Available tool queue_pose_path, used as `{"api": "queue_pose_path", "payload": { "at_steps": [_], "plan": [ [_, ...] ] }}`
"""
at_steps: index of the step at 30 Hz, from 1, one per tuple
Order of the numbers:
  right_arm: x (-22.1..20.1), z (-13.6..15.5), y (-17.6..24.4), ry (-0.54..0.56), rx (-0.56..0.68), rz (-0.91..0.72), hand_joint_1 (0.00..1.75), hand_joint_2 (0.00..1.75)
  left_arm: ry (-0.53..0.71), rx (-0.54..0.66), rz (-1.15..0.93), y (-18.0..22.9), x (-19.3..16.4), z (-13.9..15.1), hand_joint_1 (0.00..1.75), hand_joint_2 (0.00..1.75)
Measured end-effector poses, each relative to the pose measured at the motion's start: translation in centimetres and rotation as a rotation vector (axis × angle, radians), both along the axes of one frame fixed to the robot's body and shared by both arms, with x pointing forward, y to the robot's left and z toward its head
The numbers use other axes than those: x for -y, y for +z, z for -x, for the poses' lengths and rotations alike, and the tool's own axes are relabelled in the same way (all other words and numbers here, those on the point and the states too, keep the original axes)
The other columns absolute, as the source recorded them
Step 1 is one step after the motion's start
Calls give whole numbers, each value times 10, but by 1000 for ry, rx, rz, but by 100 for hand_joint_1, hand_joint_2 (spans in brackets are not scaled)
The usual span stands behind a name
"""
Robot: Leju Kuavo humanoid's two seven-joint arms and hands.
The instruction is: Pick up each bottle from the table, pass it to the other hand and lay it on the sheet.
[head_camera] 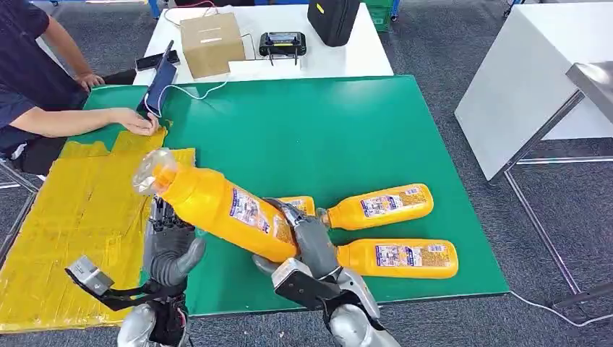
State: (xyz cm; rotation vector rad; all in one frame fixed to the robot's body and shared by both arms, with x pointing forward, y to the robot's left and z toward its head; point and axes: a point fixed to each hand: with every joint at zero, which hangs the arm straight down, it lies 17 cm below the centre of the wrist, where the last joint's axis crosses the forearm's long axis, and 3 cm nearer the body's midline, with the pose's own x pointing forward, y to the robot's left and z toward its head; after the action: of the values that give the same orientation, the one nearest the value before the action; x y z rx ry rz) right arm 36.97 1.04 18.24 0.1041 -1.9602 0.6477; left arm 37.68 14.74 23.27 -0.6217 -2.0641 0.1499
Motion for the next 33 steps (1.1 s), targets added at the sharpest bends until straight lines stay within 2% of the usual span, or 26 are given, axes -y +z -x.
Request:
{"api": "queue_pose_path", "payload": {
  "at_steps": [8,13,24,25,33],
  "plan": [
    [-26,2,-14,49,-31,60,175,175,-25,11,1,3,7,3,0,175],
    [-55,18,-32,131,-40,160,175,175,-19,16,-17,3,8,3,0,175],
    [-83,31,-46,203,-36,248,175,175,-5,14,-64,-4,7,4,0,175],
    [-84,32,-47,206,-35,252,175,175,-5,13,-69,-5,7,4,173,175],
    [-89,32,-55,223,-34,290,175,175,14,39,-144,-9,10,6,175,175]
  ]
}}
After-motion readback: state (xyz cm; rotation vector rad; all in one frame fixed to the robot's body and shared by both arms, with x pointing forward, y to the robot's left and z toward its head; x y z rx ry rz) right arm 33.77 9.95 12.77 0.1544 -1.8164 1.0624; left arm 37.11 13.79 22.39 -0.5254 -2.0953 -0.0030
